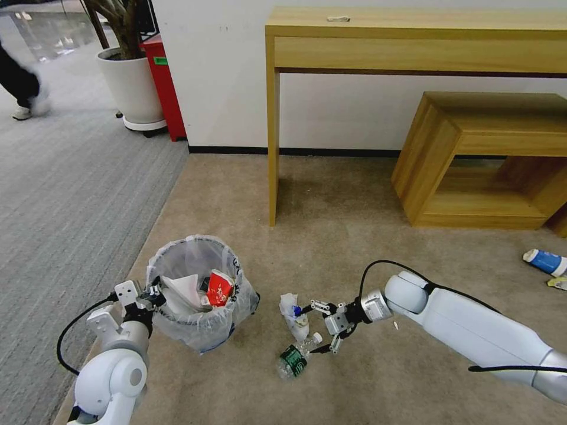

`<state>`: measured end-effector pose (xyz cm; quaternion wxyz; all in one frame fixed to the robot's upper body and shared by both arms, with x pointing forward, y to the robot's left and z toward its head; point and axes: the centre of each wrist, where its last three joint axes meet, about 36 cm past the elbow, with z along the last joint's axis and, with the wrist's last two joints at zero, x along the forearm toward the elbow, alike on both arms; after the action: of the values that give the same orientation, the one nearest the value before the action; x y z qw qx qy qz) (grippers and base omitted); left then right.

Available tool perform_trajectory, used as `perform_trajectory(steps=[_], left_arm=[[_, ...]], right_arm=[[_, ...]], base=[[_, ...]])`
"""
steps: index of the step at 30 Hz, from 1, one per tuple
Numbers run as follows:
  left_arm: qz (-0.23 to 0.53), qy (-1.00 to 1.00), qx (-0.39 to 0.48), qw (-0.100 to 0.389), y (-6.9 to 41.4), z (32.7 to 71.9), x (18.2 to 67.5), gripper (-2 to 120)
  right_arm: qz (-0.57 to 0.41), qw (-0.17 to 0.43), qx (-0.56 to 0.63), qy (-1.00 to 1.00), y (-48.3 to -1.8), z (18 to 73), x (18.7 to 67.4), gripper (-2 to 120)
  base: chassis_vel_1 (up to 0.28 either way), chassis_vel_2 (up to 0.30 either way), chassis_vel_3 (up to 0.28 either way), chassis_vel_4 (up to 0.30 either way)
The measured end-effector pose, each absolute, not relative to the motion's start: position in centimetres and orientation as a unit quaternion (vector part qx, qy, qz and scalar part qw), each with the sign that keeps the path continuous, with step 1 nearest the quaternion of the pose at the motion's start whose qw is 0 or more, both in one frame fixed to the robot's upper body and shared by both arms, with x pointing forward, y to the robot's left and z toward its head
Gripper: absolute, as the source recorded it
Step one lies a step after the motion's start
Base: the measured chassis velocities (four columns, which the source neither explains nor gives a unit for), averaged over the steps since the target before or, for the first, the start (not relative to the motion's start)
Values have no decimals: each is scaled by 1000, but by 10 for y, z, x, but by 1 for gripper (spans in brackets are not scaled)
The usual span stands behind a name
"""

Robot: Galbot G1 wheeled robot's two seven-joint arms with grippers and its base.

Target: Pick up the trash bin and place the garbage on the floor into it.

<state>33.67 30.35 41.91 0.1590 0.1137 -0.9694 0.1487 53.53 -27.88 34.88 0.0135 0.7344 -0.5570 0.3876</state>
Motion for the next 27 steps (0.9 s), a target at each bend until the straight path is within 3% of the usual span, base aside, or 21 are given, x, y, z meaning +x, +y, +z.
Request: perform_trajectory(steps=[27], left_arm=[[161, -967, 119, 156, 303, 420, 335, 2]], right_arm=[[375, 34, 714, -591, -319, 310, 521, 98]], base=[[0, 0, 0, 0]])
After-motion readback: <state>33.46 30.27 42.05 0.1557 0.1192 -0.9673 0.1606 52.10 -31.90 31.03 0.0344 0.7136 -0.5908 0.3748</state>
